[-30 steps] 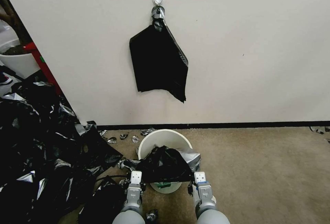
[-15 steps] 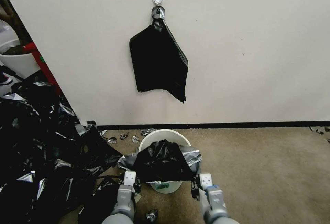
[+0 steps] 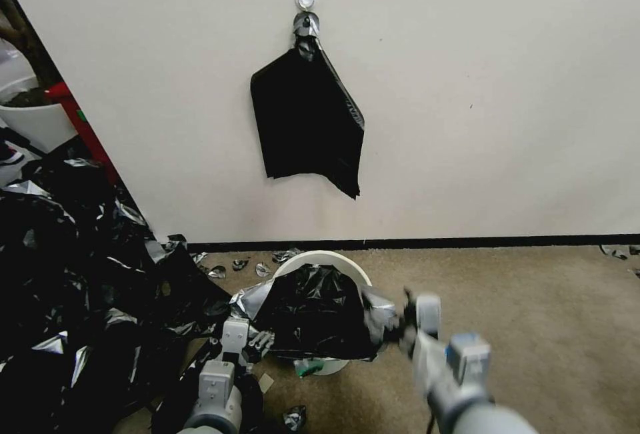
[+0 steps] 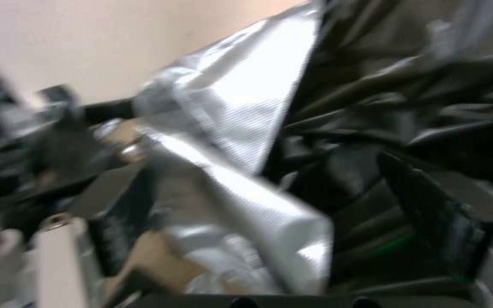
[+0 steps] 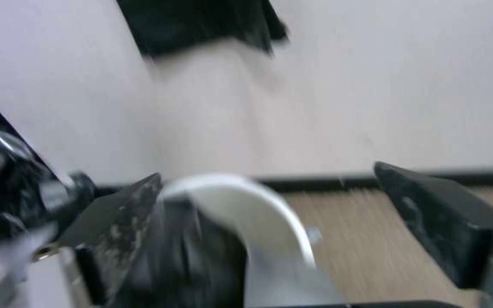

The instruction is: Place a trash bag onto the trash bin.

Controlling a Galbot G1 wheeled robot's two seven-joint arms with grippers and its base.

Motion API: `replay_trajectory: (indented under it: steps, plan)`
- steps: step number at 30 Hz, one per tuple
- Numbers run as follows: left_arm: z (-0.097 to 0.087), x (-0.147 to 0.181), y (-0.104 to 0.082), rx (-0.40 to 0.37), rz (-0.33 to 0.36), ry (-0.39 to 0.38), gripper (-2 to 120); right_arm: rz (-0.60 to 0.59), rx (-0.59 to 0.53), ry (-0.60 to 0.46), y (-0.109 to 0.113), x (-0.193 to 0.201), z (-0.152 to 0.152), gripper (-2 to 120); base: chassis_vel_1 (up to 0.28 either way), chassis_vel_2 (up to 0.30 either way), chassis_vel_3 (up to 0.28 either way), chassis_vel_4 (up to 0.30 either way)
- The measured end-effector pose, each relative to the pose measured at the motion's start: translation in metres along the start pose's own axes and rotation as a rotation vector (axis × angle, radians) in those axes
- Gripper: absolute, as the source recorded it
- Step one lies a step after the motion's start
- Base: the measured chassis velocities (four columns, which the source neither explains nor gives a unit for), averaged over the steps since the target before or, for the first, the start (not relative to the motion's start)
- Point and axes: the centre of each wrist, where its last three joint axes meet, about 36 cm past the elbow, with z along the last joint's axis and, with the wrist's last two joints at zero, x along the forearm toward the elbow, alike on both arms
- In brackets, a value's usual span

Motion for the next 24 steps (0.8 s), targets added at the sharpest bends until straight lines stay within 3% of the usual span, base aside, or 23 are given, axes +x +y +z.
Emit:
replay_trajectory:
  steps: [1,3,4,6,7,11,12,15,21,24]
  plan:
    - [0.0,0.0,0.0,0.0,0.0,0.0,95,0.0,0.0,0.0,0.0,0.0,0.0,99,0.0,0.0,0.0,0.0]
    - [0.007,-0.004,0.008,0.015,0.063,-0.107,99,-0.06,-0.012,0.009,-0.012,-0.03,-0.014,100,0.0,0.0,0.0,0.0]
    - [0.007,-0.004,0.008,0.015,0.063,-0.107,99,-0.06,-0.012,0.009,-0.012,-0.03,-0.014,100,0.0,0.0,0.0,0.0]
    - [-0.002,-0.008,0.014,0.048,0.058,-0.232,100,-0.117,0.018,0.082,-0.027,-0.071,-0.028,100,0.0,0.0,0.0,0.0]
    - [-0.002,-0.008,0.014,0.048,0.058,-0.232,100,-0.117,0.018,0.082,-0.027,-0.071,-0.028,100,0.0,0.0,0.0,0.0]
    - [-0.04,-0.012,0.022,0.128,-0.072,-0.386,100,-0.234,0.117,0.291,-0.065,-0.146,-0.036,100,0.0,0.0,0.0,0.0]
    - [-0.04,-0.012,0.022,0.128,-0.072,-0.386,100,-0.234,0.117,0.291,-0.065,-0.146,-0.036,100,0.0,0.0,0.0,0.0]
    - [-0.063,-0.011,0.031,0.182,-0.143,-0.435,100,-0.256,0.194,0.357,-0.085,-0.189,-0.024,100,0.0,0.0,0.0,0.0]
    - [-0.072,-0.013,0.043,0.195,-0.205,-0.451,100,-0.284,0.256,0.426,-0.1,-0.218,-0.005,100,0.0,0.0,0.0,0.0]
    - [-0.073,-0.014,0.046,0.205,-0.227,-0.449,100,-0.29,0.269,0.451,-0.103,-0.225,0.002,93,0.0,0.0,0.0,0.0]
